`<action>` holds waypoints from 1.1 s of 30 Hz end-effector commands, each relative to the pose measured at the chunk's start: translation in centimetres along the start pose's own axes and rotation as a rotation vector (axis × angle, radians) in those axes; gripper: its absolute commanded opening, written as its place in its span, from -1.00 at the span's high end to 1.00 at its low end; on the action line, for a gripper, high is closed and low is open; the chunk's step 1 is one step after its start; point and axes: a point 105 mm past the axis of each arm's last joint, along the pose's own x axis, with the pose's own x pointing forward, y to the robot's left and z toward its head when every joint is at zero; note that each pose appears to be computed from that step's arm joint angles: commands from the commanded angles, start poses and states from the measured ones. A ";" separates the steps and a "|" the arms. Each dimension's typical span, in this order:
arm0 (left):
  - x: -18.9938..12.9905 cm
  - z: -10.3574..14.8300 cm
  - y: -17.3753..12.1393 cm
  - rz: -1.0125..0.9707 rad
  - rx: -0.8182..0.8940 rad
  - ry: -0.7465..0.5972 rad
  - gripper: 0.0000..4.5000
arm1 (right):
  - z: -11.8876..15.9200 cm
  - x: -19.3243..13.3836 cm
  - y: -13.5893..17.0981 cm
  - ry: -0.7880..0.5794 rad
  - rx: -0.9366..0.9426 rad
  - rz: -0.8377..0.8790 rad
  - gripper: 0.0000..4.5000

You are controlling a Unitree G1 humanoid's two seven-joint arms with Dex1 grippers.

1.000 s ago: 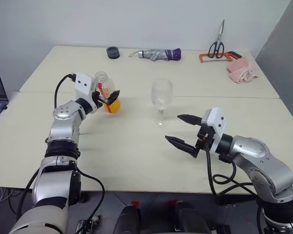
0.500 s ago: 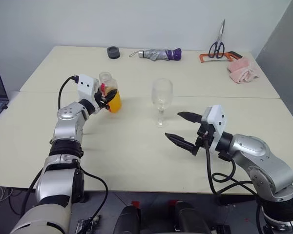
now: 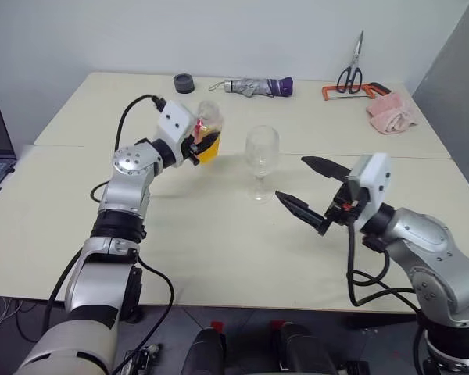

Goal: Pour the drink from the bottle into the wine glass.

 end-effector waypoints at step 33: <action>3.1 6.6 -0.9 -0.086 0.676 -0.183 0.20 | 1.4 -1.7 0.6 -0.040 -0.045 -0.043 -1.00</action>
